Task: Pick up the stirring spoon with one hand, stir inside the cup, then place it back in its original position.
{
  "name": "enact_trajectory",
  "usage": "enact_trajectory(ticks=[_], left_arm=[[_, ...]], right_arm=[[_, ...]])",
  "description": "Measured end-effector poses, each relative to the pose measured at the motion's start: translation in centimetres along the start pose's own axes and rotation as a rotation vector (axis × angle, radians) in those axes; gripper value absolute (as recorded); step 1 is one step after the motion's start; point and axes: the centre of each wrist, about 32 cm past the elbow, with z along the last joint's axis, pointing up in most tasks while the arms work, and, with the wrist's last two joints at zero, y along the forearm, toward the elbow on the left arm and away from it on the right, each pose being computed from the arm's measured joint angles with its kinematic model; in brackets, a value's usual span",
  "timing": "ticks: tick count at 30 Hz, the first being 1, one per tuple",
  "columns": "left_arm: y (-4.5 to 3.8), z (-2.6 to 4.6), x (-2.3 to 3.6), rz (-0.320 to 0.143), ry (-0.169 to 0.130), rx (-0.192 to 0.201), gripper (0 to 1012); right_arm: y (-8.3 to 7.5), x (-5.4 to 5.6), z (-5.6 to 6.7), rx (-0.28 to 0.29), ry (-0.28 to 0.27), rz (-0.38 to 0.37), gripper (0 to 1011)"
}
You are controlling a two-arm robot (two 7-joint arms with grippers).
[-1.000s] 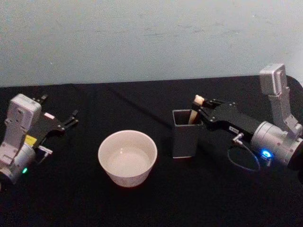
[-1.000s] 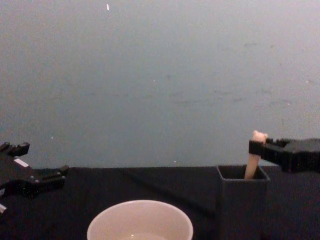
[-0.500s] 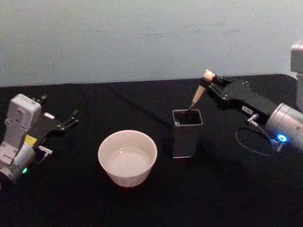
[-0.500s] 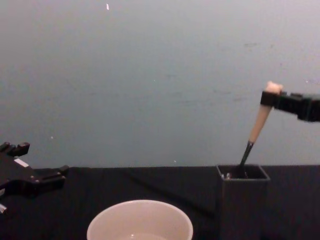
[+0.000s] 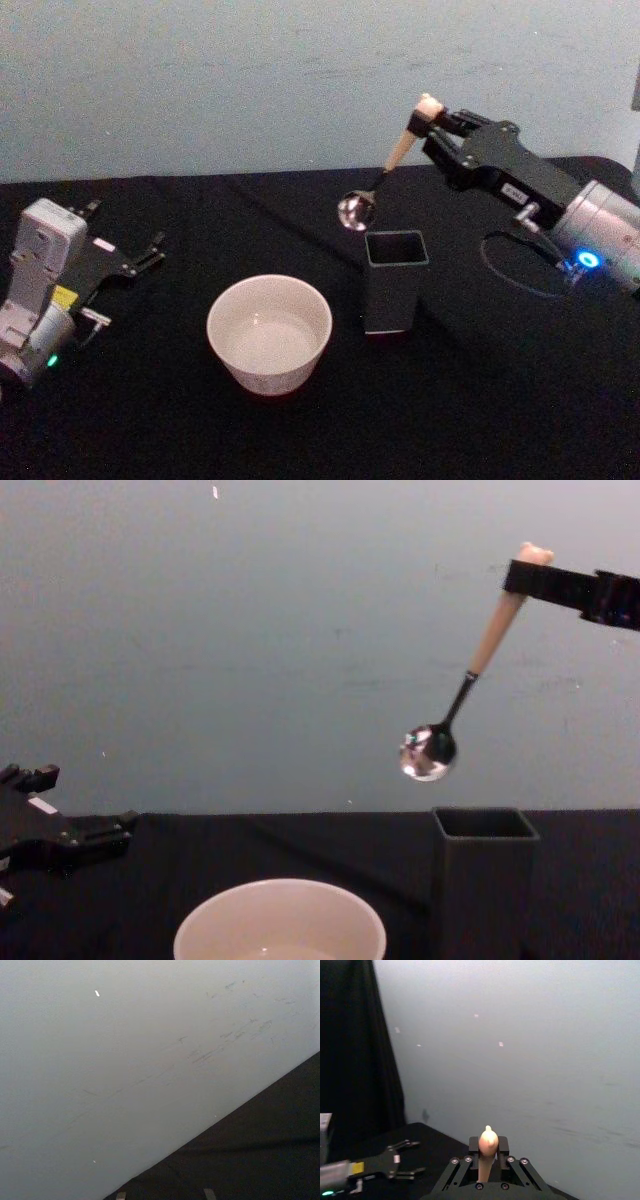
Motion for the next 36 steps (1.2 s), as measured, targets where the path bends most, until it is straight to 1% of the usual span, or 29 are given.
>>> enact_trajectory(ticks=[5, 8, 14, 15, 17, 25, 36], left_arm=[[0.0, 0.0, 0.0, 0.0, 0.0, 0.0, 1001], [0.0, 0.0, 0.0, 0.0, 0.0, 0.0, 1001], [0.0, 0.0, 0.0, 0.0, 0.0, 0.0, 1001], [0.0, 0.0, 0.0, 0.0, 0.0, 0.0, 1001], [0.0, 0.0, 0.0, 0.0, 0.0, 0.0, 1001], [0.0, 0.0, 0.0, 0.0, 0.0, 0.0, 1001], [0.0, 0.0, 0.0, 0.0, 0.0, 0.0, 1001]], right_arm=[[0.8, -0.8, -0.4, -0.005, -0.002, 0.059, 218], [1.4, -1.5, -1.0, -0.024, -0.006, 0.105, 218], [1.8, -2.3, -2.1, -0.062, -0.02, 0.158, 218], [1.9, -2.5, -2.4, -0.074, -0.028, 0.169, 218], [2.0, -2.8, -3.1, -0.095, -0.045, 0.182, 218], [2.5, -3.5, -4.7, -0.15, -0.091, 0.204, 218], [3.2, -4.0, -6.5, -0.2, -0.102, 0.239, 218]])
